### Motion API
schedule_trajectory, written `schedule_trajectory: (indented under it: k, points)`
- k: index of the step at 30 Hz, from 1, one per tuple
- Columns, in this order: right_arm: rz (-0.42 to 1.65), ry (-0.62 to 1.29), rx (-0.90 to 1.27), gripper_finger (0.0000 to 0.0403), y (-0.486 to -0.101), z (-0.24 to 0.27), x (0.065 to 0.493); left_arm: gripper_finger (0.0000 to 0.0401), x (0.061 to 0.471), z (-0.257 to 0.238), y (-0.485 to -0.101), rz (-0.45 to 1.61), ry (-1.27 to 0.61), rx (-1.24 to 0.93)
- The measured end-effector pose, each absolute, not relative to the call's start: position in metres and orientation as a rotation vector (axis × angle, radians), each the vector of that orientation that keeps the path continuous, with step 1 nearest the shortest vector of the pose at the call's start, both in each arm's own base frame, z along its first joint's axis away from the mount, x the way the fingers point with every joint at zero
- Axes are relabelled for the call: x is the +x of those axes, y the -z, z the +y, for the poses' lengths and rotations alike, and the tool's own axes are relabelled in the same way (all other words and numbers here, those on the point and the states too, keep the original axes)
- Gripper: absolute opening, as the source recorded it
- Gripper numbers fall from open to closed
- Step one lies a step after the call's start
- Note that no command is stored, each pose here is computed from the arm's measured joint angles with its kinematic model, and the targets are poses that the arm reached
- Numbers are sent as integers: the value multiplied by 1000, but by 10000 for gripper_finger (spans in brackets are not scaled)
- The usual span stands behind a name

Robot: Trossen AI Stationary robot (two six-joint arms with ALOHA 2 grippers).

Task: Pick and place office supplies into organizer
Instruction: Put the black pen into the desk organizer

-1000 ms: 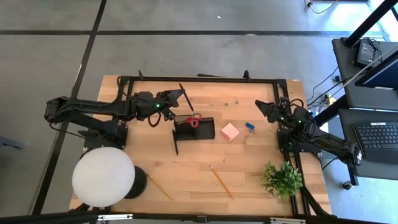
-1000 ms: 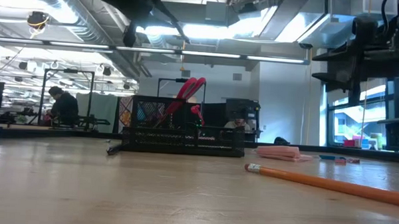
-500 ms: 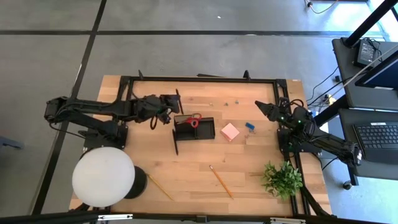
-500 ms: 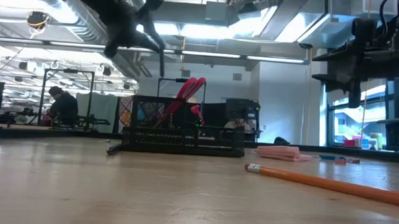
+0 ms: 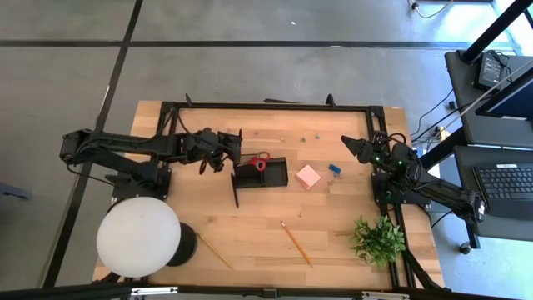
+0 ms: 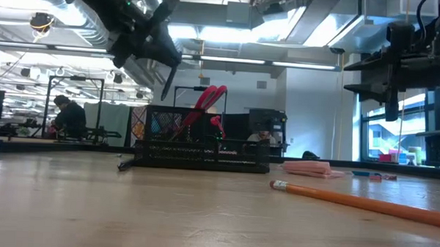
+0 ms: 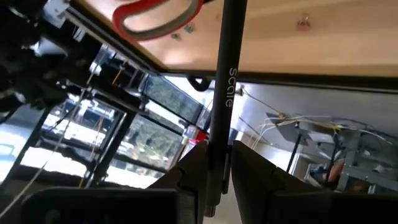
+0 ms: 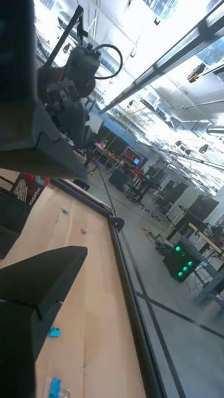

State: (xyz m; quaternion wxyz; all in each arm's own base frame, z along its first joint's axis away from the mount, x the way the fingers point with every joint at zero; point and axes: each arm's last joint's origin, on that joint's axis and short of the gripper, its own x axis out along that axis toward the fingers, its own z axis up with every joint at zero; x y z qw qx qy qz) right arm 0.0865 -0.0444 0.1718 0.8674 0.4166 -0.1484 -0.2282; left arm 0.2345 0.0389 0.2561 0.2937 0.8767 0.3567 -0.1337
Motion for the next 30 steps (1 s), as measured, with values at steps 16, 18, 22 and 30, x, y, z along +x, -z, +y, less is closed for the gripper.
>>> schedule_trajectory:
  k: [16,18,22,30]
  points:
    - [-285,504,833,191,-170,-45,86,59,263,41,-203,1128,618,2334]
    - [-283,504,826,191,-170,-45,86,59,265,39,-201,1121,625,2339]
    - [-282,503,825,191,-170,-45,86,59,269,37,-203,1090,578,2351]
    - [-283,502,827,190,-170,-45,86,62,271,31,-205,1024,495,2264]
